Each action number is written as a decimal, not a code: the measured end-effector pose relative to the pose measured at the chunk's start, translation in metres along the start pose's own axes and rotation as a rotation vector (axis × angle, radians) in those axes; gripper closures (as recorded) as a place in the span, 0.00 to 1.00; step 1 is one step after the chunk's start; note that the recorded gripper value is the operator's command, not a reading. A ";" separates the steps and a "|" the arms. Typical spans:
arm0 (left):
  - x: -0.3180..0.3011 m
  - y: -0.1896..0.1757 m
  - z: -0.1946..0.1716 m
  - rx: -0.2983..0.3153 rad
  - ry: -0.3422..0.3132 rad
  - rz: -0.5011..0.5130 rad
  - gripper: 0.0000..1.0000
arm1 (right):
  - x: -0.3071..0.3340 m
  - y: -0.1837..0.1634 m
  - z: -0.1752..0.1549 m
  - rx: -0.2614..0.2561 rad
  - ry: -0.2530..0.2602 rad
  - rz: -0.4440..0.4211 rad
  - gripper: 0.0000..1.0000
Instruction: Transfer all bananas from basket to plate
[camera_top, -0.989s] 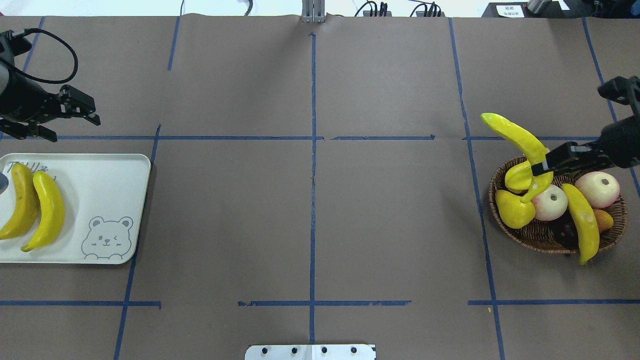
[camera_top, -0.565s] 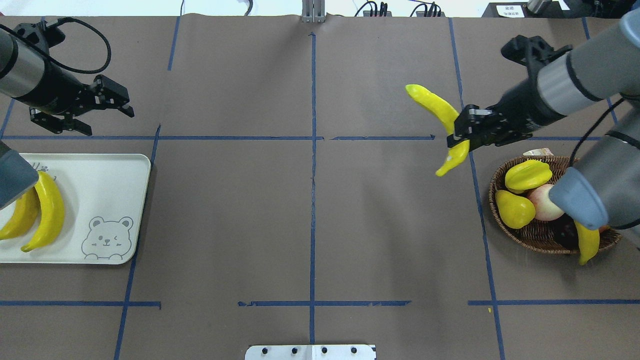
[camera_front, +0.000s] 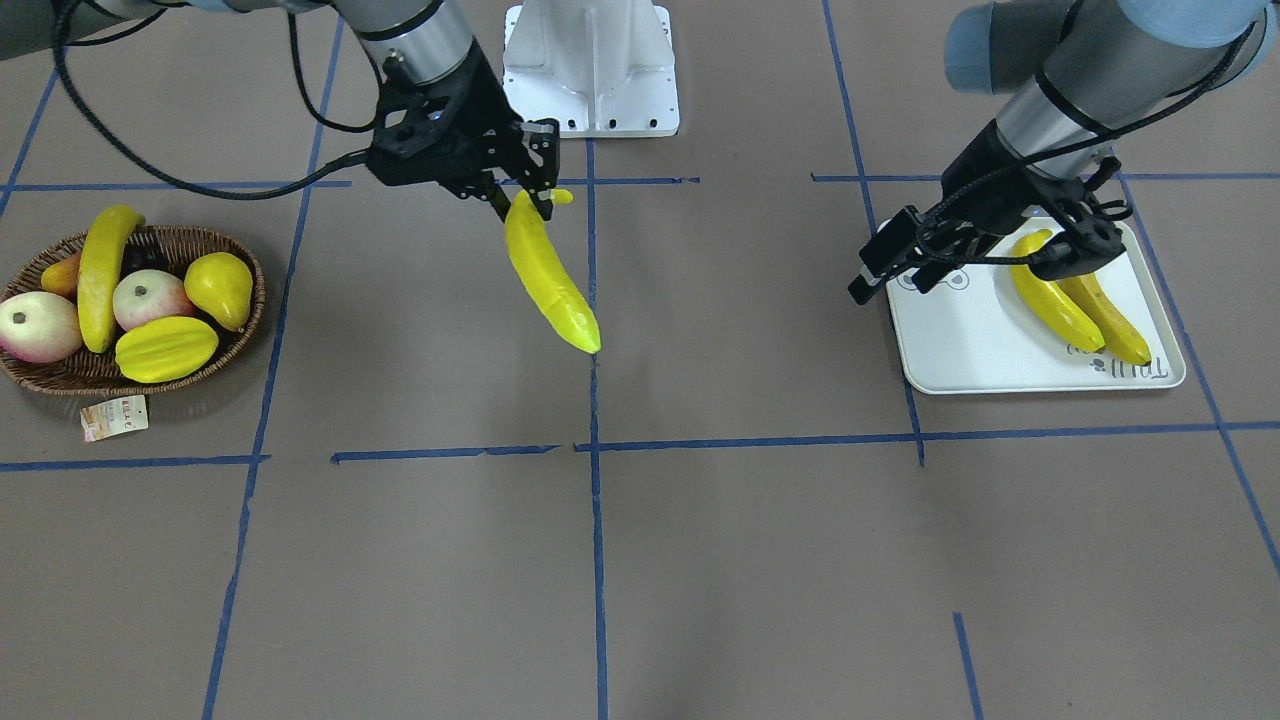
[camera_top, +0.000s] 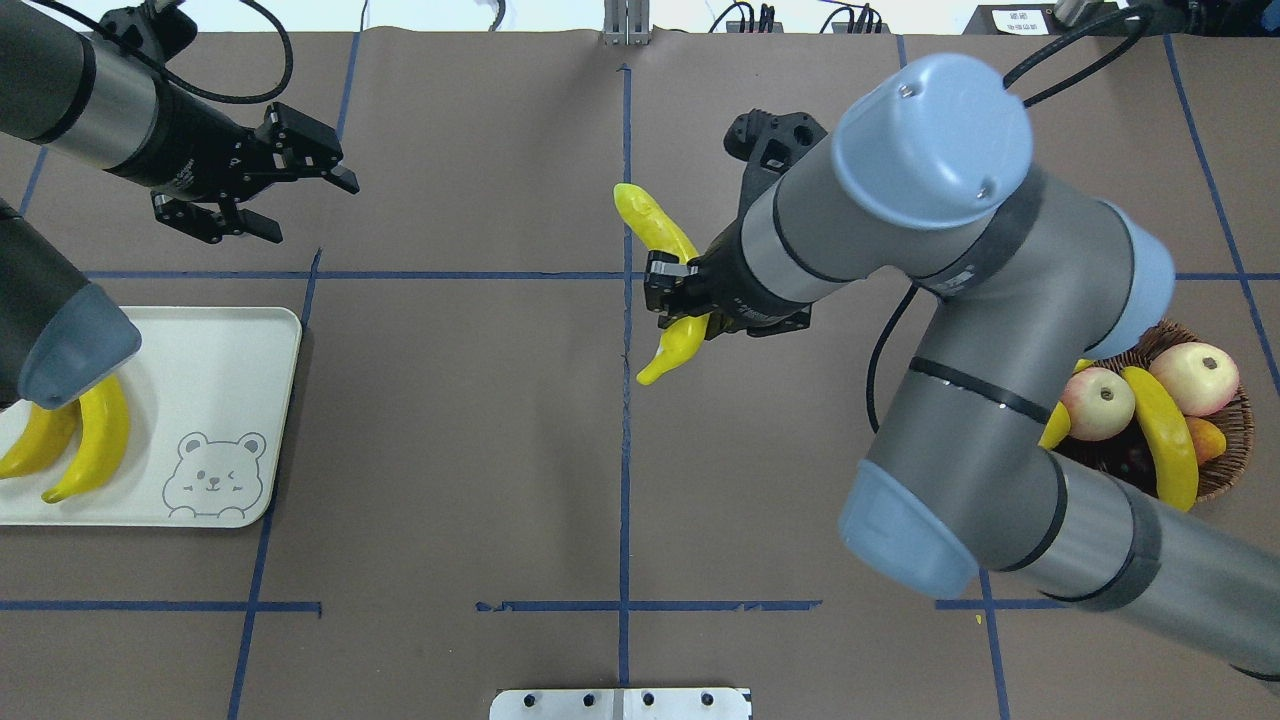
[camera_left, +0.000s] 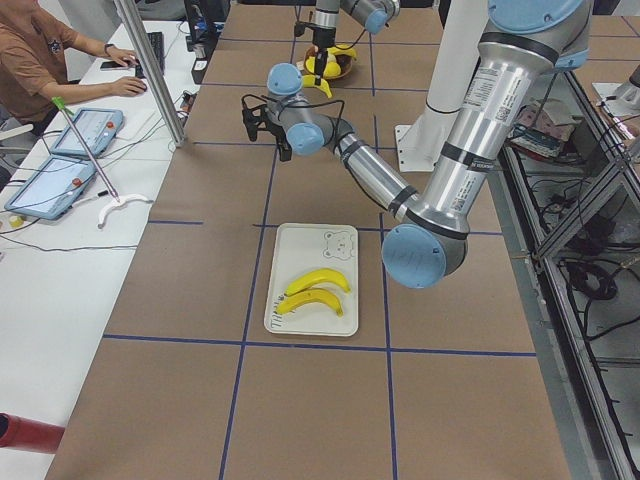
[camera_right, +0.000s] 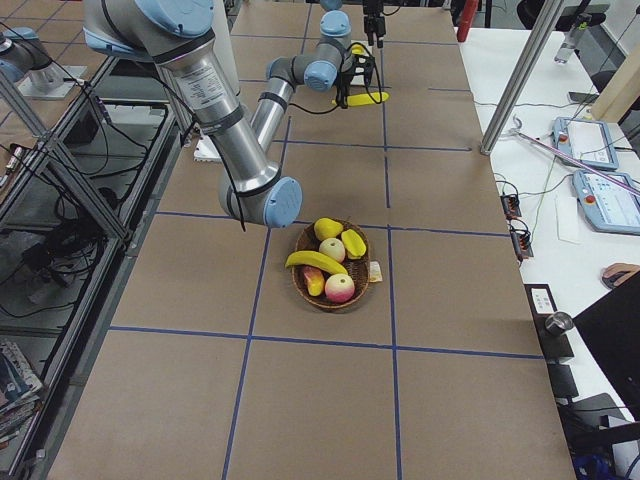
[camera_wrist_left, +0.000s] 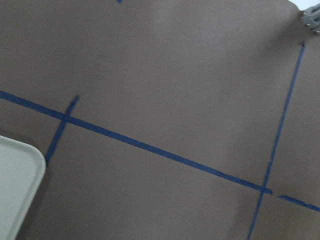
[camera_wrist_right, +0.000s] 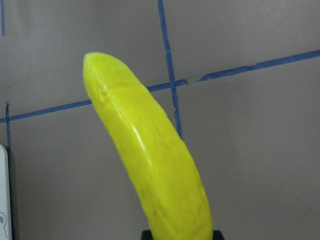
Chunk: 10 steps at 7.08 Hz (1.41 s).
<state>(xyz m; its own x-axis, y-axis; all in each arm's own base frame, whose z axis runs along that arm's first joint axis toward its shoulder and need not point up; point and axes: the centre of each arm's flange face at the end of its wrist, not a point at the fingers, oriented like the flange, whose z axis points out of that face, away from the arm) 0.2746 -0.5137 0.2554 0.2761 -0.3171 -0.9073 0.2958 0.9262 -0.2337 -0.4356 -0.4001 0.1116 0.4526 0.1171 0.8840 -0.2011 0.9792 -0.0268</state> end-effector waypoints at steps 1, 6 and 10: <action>0.019 0.012 0.004 -0.019 0.056 -0.016 0.00 | -0.021 0.024 0.008 0.019 -0.007 -0.015 1.00; 0.091 0.077 0.036 -0.139 0.151 -0.032 0.01 | -0.069 0.071 0.020 0.056 -0.039 -0.039 1.00; 0.094 0.122 0.068 -0.224 0.130 -0.024 0.17 | -0.070 0.071 0.020 0.057 -0.041 -0.039 1.00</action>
<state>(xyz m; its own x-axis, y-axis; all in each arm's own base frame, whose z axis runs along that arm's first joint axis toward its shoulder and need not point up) 0.3994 -0.4442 0.1651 0.1478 -0.3239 -0.9345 0.0866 0.9454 -0.3141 -0.4991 -0.3416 0.0571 0.4251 0.0706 0.9024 -0.2331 0.9719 0.0337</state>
